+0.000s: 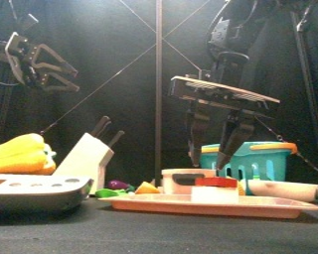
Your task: Place salmon on rice
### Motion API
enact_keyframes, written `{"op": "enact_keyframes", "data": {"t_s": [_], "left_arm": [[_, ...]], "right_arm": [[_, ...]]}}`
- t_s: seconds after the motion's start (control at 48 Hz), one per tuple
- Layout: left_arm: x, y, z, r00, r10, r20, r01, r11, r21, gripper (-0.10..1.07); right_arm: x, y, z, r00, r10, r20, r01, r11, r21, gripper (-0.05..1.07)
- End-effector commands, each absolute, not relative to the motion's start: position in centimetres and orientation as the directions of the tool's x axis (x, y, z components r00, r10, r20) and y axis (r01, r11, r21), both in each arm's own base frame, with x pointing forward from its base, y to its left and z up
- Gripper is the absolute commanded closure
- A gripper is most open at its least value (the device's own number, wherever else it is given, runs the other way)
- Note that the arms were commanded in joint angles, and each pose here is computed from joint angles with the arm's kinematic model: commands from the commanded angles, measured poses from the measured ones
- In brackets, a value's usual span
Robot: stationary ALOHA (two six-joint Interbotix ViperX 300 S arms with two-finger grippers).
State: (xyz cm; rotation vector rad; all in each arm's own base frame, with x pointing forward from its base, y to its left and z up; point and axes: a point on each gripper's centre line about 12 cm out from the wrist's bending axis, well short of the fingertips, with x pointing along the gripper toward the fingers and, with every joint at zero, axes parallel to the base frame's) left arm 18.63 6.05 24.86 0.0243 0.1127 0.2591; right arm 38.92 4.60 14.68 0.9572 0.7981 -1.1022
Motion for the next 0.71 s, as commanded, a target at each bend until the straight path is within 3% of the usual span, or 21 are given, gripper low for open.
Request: {"op": "enact_keyframes", "data": {"t_s": [0.0, 0.292, 0.688], "left_arm": [[18.9, 6.2, 25.8, 0.963, 0.257, -0.085, -0.255, 0.966, 0.043, -0.05], [18.9, 6.2, 25.8, 0.963, 0.257, -0.085, -0.255, 0.966, 0.043, -0.05], [18.9, 6.2, 25.8, 0.963, 0.257, -0.083, -0.254, 0.966, 0.043, -0.05]], "right_arm": [[39.1, 4.8, 16.6, 0.314, -0.341, -0.886, 0.948, 0.153, 0.278, 0.45], [38.9, 5.0, 15.6, 0.290, -0.320, -0.902, 0.956, 0.135, 0.260, 0.66], [38.9, 5.5, 12.6, 0.281, -0.261, -0.923, 0.958, 0.128, 0.256, 0.67]]}}
